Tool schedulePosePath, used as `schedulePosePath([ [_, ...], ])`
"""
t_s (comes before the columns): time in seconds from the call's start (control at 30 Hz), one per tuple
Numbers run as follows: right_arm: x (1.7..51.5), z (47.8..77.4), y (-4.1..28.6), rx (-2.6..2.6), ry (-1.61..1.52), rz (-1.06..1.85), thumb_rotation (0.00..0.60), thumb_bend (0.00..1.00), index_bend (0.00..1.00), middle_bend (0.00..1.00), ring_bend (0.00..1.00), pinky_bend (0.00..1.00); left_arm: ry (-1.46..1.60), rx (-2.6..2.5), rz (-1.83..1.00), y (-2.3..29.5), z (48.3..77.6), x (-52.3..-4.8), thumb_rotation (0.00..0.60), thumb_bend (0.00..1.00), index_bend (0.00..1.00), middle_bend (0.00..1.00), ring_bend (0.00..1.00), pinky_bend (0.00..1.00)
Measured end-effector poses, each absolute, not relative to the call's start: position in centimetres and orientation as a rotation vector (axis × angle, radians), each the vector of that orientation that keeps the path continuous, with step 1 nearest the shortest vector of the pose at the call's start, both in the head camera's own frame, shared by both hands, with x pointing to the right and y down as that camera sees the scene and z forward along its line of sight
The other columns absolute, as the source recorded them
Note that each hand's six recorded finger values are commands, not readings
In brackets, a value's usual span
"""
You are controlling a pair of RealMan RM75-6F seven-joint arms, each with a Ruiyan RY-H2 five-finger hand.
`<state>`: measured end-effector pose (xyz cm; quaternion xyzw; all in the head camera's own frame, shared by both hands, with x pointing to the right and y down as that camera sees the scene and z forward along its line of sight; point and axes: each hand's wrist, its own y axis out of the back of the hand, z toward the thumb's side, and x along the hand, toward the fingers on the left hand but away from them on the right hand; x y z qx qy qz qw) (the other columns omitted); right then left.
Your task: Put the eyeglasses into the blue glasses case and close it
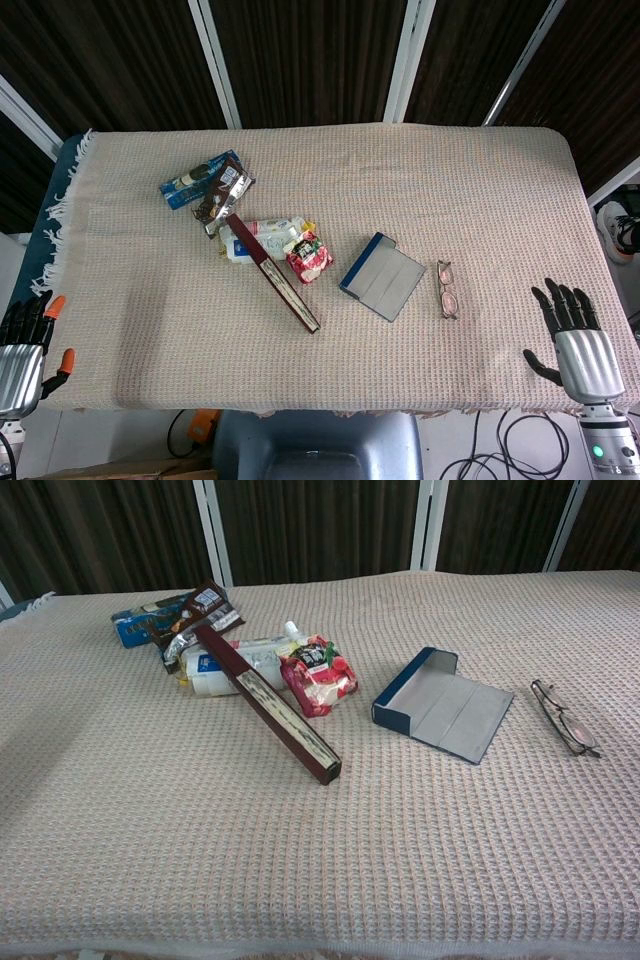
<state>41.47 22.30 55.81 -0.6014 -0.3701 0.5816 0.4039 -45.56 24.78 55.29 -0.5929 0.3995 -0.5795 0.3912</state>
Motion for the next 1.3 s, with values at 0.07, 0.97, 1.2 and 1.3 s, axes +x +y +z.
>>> schedulePosePath([
  [0.07,41.5,56.0,22.3,-1.521,-0.931,1.476,0.600,0.34,0.09,0.00,0.00,0.00,1.014,-1.506,-1.472,24.8,55.3,-45.5,0.600,0.42,0.00,0.00,0.00,0.05],
  [0.97,35.1,67.1,9.9,-1.588,-0.227,1.406,0.600,0.59,0.36,0.00,0.00,0.00,1.005,-1.517,-1.484,23.9,56.1,-45.3,0.600,0.42,0.00,0.00,0.00,0.05],
  [1.2,33.4,69.1,9.7,-1.579,-0.132,1.425,0.600,0.59,0.38,0.00,0.00,0.00,1.004,-1.521,-1.479,23.8,56.1,-45.2,0.600,0.42,0.00,0.00,0.00,0.05],
  [1.3,32.7,70.0,9.7,-1.593,-0.114,1.438,0.600,0.59,0.38,0.00,0.00,0.00,1.004,-1.522,-1.478,23.8,56.1,-45.2,0.600,0.42,0.00,0.00,0.00,0.05],
])
